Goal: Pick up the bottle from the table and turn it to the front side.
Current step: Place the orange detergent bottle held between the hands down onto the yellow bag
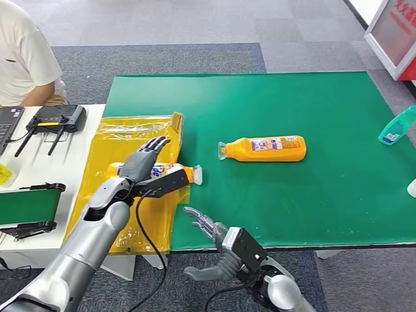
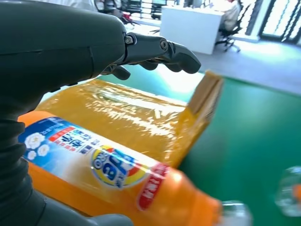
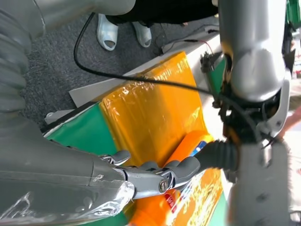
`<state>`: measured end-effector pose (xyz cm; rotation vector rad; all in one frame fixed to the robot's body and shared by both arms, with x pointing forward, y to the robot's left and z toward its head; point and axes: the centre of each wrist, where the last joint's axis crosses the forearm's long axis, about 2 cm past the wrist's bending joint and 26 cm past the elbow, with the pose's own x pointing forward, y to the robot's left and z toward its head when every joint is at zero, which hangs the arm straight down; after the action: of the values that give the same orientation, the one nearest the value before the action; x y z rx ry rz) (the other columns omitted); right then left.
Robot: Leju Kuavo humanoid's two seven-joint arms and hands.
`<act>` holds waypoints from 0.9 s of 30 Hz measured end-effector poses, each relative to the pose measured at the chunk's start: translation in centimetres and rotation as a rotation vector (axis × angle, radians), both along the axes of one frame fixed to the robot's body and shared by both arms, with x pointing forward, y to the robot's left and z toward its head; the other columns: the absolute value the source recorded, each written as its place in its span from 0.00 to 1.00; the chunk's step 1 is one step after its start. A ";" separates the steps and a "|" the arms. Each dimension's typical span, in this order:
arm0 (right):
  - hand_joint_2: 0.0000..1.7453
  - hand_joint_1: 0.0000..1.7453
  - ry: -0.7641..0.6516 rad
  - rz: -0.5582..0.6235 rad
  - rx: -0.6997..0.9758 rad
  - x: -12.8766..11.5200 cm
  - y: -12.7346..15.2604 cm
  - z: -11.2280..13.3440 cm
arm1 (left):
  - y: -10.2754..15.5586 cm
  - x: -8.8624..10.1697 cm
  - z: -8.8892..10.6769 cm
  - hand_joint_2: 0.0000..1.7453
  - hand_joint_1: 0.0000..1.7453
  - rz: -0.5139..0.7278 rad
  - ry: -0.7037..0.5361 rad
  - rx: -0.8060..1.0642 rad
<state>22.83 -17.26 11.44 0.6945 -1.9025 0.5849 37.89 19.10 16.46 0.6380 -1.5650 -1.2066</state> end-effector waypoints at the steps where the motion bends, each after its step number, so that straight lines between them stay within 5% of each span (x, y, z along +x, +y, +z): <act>1: 1.00 0.00 0.002 -0.011 0.003 -0.2 -0.2 -0.1 | -0.1 -0.3 0.3 1.00 0.00 -0.010 -0.015 -0.029; 5: 1.00 0.00 0.008 -0.066 0.009 -1.2 -1.3 -0.6 | -0.8 -2.2 1.3 1.00 0.00 -0.046 -0.071 -0.187; 16: 1.00 0.00 -0.021 -0.267 -0.023 -3.3 -4.6 -0.4 | -0.7 -10.9 3.5 1.00 0.00 -0.213 -0.195 -0.769; 27: 1.00 0.00 -0.155 -0.505 -0.093 -4.0 -7.7 2.7 | 0.6 -17.6 4.0 1.00 0.00 -0.193 -0.330 -0.960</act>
<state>18.88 -24.96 14.15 0.0951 -2.0763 0.4066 20.30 19.69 20.45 0.0411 -2.2586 -0.3578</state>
